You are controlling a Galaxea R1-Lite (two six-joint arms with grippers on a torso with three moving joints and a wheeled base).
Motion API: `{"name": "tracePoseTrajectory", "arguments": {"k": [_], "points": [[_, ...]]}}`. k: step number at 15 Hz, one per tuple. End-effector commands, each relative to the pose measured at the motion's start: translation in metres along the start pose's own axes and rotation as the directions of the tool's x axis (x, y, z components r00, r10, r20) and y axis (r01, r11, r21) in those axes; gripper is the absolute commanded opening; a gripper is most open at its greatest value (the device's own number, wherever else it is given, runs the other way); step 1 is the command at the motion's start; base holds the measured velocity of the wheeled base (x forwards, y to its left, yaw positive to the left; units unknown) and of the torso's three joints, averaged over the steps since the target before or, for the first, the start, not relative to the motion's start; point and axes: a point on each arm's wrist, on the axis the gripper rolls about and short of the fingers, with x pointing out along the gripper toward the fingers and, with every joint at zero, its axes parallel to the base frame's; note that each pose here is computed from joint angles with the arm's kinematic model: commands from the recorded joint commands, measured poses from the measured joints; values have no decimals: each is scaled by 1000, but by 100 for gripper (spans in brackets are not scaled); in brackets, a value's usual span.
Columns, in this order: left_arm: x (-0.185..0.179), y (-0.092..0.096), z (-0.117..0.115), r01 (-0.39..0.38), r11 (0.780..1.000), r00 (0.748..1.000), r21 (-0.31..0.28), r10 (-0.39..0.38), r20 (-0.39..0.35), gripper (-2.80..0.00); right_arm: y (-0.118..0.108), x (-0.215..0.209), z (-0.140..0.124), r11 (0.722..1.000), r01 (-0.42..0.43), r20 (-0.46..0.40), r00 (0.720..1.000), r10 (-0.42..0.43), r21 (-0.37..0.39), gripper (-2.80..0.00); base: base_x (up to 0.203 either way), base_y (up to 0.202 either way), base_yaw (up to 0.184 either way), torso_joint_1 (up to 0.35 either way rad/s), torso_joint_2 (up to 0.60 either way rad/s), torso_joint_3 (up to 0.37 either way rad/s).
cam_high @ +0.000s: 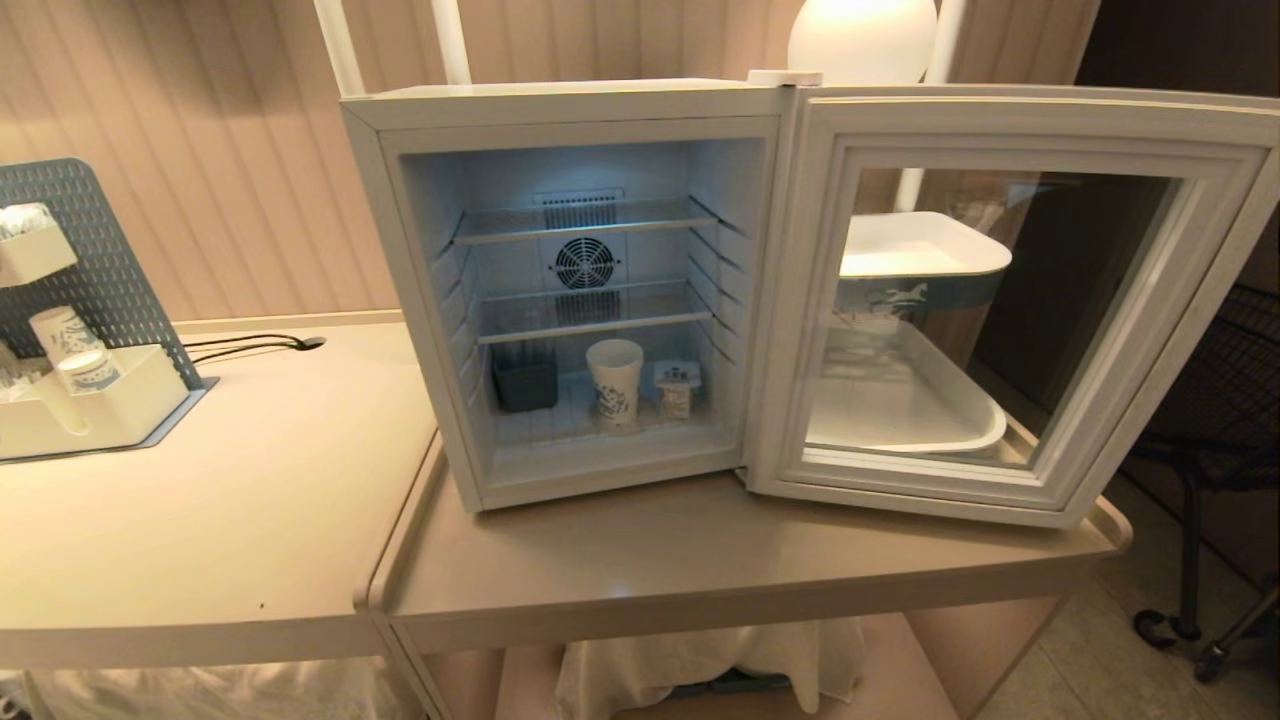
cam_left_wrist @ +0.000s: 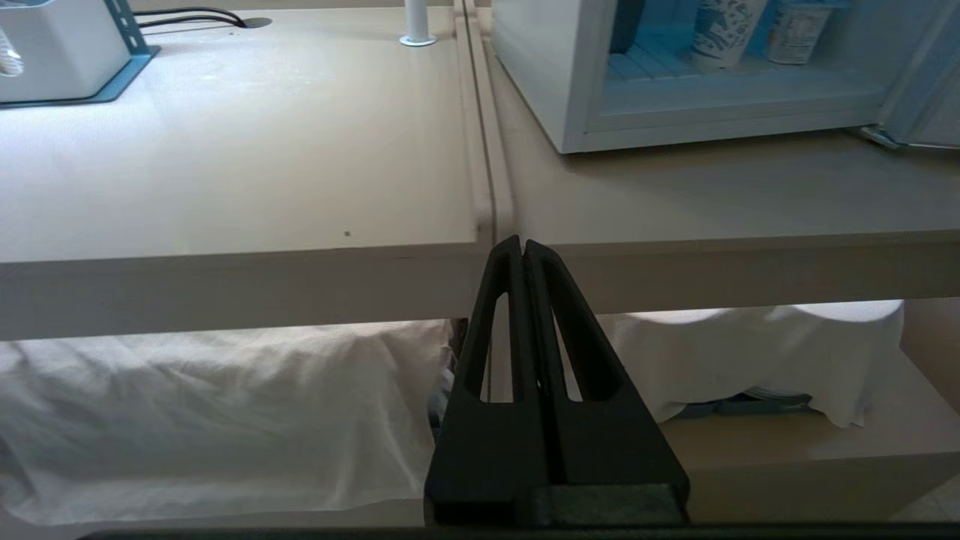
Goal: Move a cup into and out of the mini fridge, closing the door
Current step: Close the freezer door
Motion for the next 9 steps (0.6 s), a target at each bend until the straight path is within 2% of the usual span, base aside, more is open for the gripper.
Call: {"name": "tracePoseTrajectory", "arguments": {"k": [1,7,9], "points": [[0,0,0,-1,1000,1000,0,1,-1,-280,0,0,0,1000,0,-1,1000,0,-1,-280,0,-195,0,2,2,2],[0,0,0,-1,1000,1000,-1,1,-2,-280,0,0,0,1000,-1,-3,1000,1,-1,-280,0,-186,0,1,3,3],[0,0,0,-1,1000,1000,-1,1,-2,-280,0,0,0,1000,-1,-3,1000,1,-1,-280,0,-83,0,3,2,3]]}}
